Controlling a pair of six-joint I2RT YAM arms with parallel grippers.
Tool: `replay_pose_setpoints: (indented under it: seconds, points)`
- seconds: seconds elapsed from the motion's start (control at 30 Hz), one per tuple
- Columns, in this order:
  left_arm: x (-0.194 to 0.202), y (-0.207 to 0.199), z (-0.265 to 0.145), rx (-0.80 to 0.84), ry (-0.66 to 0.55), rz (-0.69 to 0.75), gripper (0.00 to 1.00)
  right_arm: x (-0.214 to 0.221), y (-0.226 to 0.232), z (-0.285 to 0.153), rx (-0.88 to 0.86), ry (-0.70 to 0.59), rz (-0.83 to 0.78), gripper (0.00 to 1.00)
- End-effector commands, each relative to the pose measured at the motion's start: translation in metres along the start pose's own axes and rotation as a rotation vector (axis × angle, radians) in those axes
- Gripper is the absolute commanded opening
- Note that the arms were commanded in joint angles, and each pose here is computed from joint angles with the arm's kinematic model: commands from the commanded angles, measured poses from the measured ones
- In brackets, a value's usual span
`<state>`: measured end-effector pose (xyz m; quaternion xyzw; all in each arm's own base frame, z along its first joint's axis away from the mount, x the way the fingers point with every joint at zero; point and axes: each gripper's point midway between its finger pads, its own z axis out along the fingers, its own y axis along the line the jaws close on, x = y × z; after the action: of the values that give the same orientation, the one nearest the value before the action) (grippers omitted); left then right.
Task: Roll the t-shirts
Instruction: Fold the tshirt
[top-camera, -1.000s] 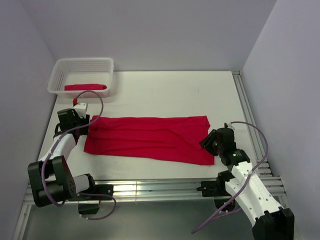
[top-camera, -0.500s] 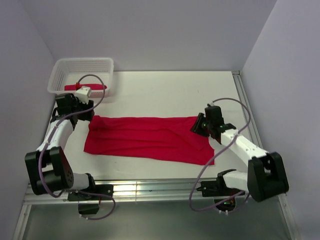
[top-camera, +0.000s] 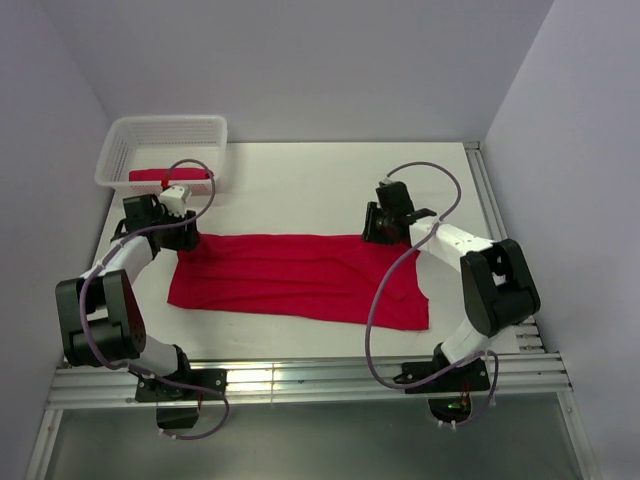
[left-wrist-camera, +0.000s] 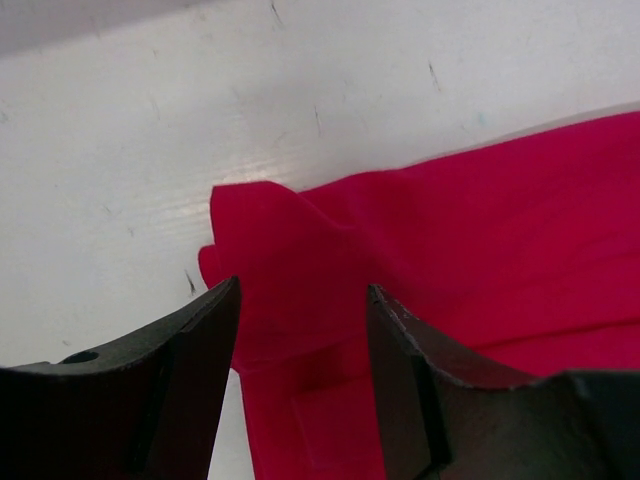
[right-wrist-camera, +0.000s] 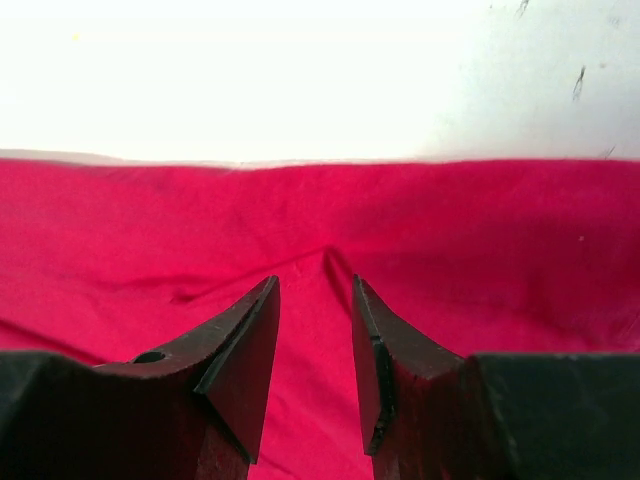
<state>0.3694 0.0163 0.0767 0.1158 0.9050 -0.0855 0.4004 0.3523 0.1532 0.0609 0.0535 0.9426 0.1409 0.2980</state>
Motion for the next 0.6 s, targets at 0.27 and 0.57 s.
replay_pose_setpoints:
  seconds: [0.27,0.57]
  points:
    - [-0.017,-0.008,-0.02,-0.017,-0.128,0.038,0.6,0.006,0.003,0.018,0.066,0.03,-0.078,0.42]
    - [-0.015,-0.007,-0.02,-0.02,-0.121,0.034,0.6,0.01,0.007,0.025,0.066,0.042,-0.088,0.22]
